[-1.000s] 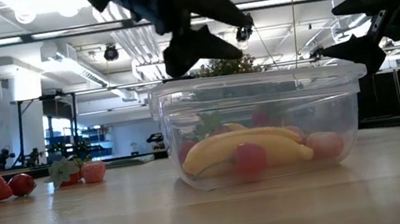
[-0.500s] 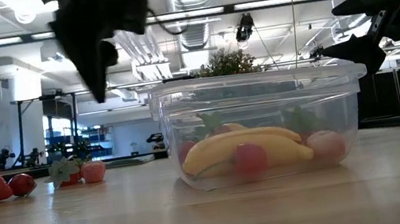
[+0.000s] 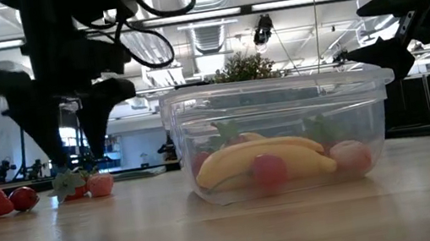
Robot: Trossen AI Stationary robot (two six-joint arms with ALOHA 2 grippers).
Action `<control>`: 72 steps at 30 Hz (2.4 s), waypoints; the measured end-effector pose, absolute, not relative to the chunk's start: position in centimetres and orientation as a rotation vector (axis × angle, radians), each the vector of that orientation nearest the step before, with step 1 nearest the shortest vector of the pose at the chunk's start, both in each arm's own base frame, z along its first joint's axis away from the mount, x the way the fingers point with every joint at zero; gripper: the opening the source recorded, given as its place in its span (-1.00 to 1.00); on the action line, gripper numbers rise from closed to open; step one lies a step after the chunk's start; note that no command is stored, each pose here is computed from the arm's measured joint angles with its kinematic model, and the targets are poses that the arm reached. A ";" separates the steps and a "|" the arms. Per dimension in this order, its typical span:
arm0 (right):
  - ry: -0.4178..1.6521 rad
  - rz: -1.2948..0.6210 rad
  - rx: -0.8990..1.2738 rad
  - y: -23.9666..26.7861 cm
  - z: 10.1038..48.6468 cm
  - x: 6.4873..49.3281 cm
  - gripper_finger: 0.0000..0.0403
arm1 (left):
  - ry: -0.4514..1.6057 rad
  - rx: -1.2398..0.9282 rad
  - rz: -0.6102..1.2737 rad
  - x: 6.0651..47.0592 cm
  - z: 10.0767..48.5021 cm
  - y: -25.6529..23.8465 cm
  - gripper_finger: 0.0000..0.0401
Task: Pick and placing Produce into tupperware
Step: Put the pink peach into the transparent bin
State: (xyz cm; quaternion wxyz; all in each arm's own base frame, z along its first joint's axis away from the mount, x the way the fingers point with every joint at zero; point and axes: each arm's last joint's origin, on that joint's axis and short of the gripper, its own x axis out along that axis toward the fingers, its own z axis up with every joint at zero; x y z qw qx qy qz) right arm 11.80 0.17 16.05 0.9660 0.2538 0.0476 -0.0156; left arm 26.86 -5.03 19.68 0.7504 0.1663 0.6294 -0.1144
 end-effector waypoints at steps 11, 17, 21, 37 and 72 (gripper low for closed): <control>0.096 -0.032 0.513 0.2 16.1 11.8 0.70 | 1.286 0.448 -0.265 27.4 19.2 -5.0 0.15; 0.096 -0.031 0.513 0.2 16.1 11.8 0.72 | 1.293 0.453 -0.271 26.8 17.5 -4.9 0.15; 0.096 -0.032 0.514 0.2 16.0 11.8 0.74 | 1.276 0.462 -0.243 26.6 16.7 -4.6 0.15; 0.096 -0.032 0.513 0.2 16.0 11.8 0.73 | 1.263 0.456 -0.201 27.2 16.1 -3.1 0.15; 0.096 -0.032 0.514 0.2 16.1 11.8 0.72 | 1.253 0.403 -0.210 27.7 16.8 -1.9 -0.70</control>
